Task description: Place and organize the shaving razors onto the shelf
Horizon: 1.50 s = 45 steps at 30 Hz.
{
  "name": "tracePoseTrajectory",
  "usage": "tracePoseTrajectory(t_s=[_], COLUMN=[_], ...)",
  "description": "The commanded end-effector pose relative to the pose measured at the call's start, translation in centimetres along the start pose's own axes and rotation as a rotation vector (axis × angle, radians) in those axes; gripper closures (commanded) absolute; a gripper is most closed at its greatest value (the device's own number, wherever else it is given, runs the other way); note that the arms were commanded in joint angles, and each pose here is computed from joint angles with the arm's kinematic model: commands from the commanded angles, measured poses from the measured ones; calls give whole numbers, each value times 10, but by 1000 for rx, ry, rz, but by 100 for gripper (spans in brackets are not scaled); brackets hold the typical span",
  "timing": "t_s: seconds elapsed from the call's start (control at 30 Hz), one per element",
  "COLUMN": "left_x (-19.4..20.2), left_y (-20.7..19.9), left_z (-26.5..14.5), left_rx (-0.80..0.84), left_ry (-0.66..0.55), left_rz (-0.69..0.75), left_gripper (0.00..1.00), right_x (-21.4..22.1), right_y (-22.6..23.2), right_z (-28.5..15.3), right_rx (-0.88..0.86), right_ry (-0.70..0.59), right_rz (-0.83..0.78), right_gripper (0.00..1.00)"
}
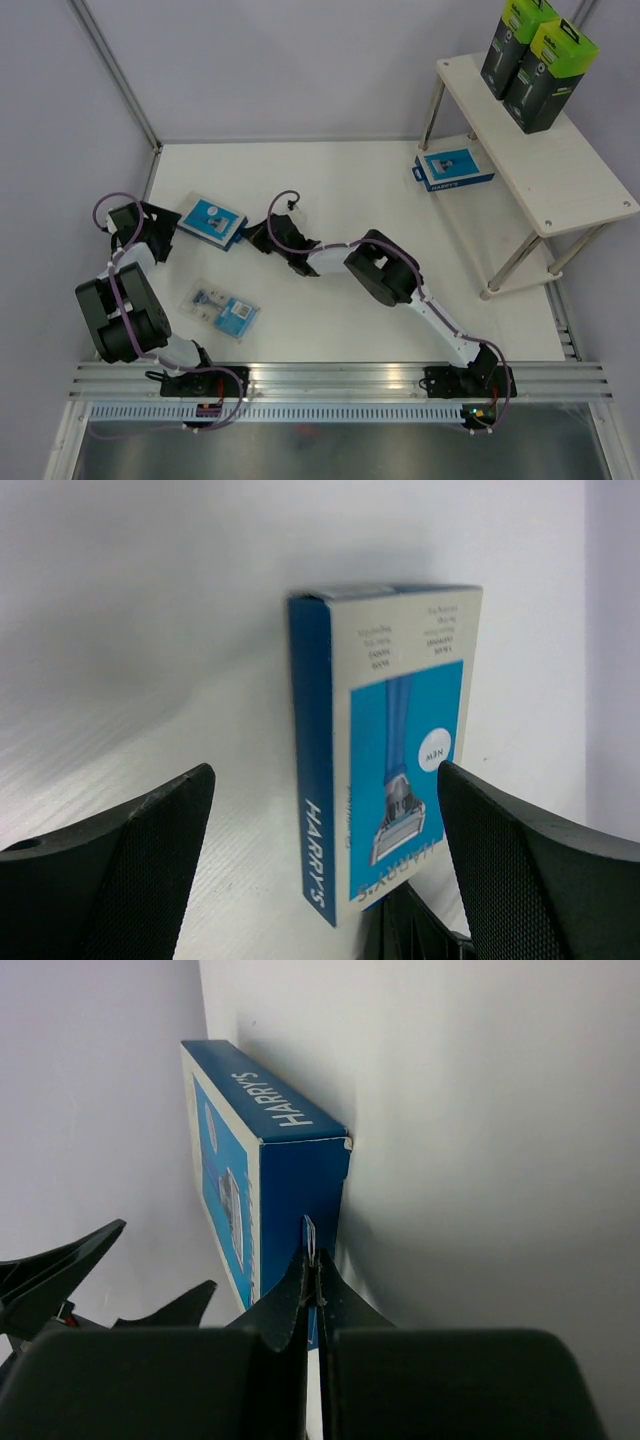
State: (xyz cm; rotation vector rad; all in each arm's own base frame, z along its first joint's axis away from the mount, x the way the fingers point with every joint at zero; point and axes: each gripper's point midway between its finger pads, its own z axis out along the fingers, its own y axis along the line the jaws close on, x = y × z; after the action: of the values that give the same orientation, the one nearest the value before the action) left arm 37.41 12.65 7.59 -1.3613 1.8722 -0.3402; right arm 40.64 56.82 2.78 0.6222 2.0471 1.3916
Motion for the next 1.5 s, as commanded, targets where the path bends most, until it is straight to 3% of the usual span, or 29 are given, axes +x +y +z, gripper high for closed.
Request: tracePoseTrajectory(t_s=[0.0, 0.23, 0.57, 0.83, 1.03, 1.23, 1.33, 1.43, 1.47], left_x=[-17, -8, 75, 144, 157, 158, 170, 186, 189], left_y=[-39, -81, -174, -232, -251, -261, -255, -243, -240], left_z=[-9, -24, -76, -132, -166, -188, -202, -234, -240], left_rx=[142, 270, 626, 879, 1051, 1173, 1278, 1492, 1537], left_ry=[-37, -27, 120, 207, 262, 270, 328, 428, 427], left_rz=[78, 272, 617, 852, 941, 1045, 1114, 1183, 1212], left_gripper=[4, 6, 8, 8, 8, 7, 7, 7, 7], right_x=[-52, -90, -151, -169, -184, -188, -172, -159, -161], right_y=[-6, -13, 20, 52, 83, 112, 116, 101, 110], right_z=[-24, -79, -165, -213, -246, -280, -294, -311, -313], right_rx=[48, 97, 165, 148, 226, 209, 85, 74, 61], right_ry=[-94, -85, -111, 34, 132, 192, 330, 516, 522], right_rz=[-81, -201, -494, -764, -993, -1082, -1148, -1203, -1221], right_gripper=[100, 99, 99, 100, 100, 100, 100, 100, 100])
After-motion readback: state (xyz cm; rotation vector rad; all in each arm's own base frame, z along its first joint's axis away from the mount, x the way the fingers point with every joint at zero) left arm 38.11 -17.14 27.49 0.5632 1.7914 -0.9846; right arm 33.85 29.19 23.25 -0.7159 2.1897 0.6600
